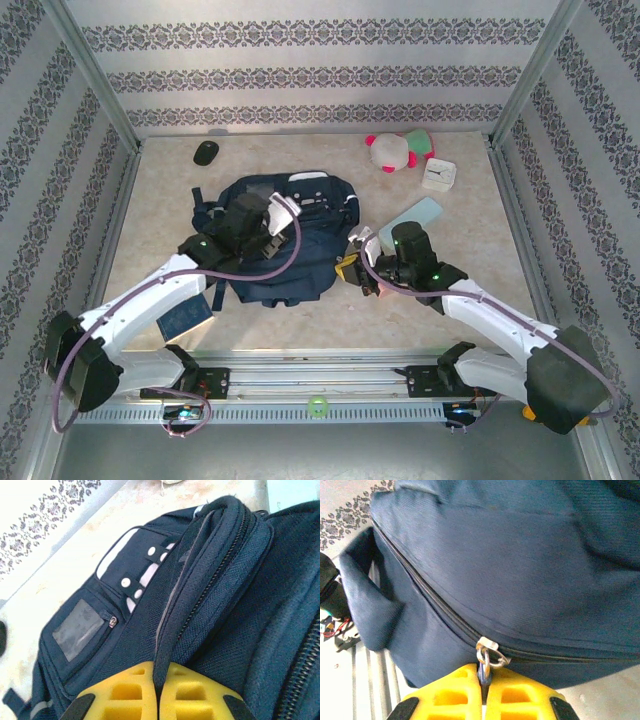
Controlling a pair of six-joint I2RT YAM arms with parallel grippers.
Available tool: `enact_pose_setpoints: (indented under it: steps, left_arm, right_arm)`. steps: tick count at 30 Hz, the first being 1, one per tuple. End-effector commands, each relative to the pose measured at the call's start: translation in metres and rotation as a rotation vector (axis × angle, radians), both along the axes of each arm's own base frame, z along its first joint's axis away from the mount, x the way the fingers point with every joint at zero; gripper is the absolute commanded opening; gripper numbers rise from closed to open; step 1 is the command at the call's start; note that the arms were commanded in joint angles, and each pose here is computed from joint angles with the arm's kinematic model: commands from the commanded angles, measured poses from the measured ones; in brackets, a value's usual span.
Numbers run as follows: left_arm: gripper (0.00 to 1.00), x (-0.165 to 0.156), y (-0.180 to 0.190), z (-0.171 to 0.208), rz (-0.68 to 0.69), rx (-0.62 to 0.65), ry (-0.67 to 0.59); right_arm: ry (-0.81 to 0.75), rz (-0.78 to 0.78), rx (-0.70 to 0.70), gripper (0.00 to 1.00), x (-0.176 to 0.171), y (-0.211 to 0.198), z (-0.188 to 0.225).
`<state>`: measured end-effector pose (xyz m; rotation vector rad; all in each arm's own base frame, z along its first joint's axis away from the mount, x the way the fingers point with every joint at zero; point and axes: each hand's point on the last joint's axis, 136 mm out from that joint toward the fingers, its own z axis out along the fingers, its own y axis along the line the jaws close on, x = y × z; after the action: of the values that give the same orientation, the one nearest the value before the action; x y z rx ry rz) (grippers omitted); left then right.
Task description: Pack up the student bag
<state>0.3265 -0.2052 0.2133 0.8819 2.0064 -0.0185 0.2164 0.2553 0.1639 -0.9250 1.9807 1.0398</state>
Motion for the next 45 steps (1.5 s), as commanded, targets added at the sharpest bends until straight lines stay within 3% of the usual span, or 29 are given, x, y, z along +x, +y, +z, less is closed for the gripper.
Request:
enact_pose_setpoints:
  steps: [1, 7, 11, 15, 22, 27, 32, 38, 45]
  left_arm:
    - [0.00, 0.024, -0.004, 0.012, 0.200, -0.127, -0.077]
    - [0.00, 0.023, -0.046, -0.001, 0.201, -0.241, -0.072]
    - [0.00, 0.031, -0.059, -0.006, 0.283, -0.359, -0.038]
    - [0.00, 0.027, -0.076, -0.004, 0.256, -0.406, -0.046]
    - [0.00, -0.001, -0.058, -0.005, 0.267, -0.400, 0.006]
    - [0.00, -0.016, -0.048, -0.011, 0.286, -0.450, 0.030]
    - [0.00, 0.006, -0.070, 0.002, 0.292, -0.496, 0.000]
    - [0.00, 0.040, -0.074, 0.017, 0.456, -0.578, -0.077]
    - [0.00, 0.060, -0.094, 0.022, 0.451, -0.601, -0.071]
  right_arm:
    - [0.053, 0.028, 0.040, 0.00, -0.016, 0.005, 0.015]
    - [0.178, -0.021, 0.069, 0.00, -0.026, 0.009, 0.016]
    - [0.338, -0.126, 0.088, 0.00, -0.026, 0.008, 0.009]
    - [0.457, -0.260, 0.087, 0.00, -0.019, -0.001, -0.002]
    - [0.451, -0.318, 0.108, 0.00, 0.010, -0.020, 0.004]
    - [0.359, -0.302, 0.037, 0.00, 0.035, -0.027, 0.005]
    - [0.307, -0.296, -0.012, 0.00, 0.044, -0.029, 0.017]
    - [0.329, -0.245, -0.024, 0.00, 0.014, -0.013, 0.016]
    - [0.407, -0.208, 0.018, 0.00, -0.009, 0.012, 0.016]
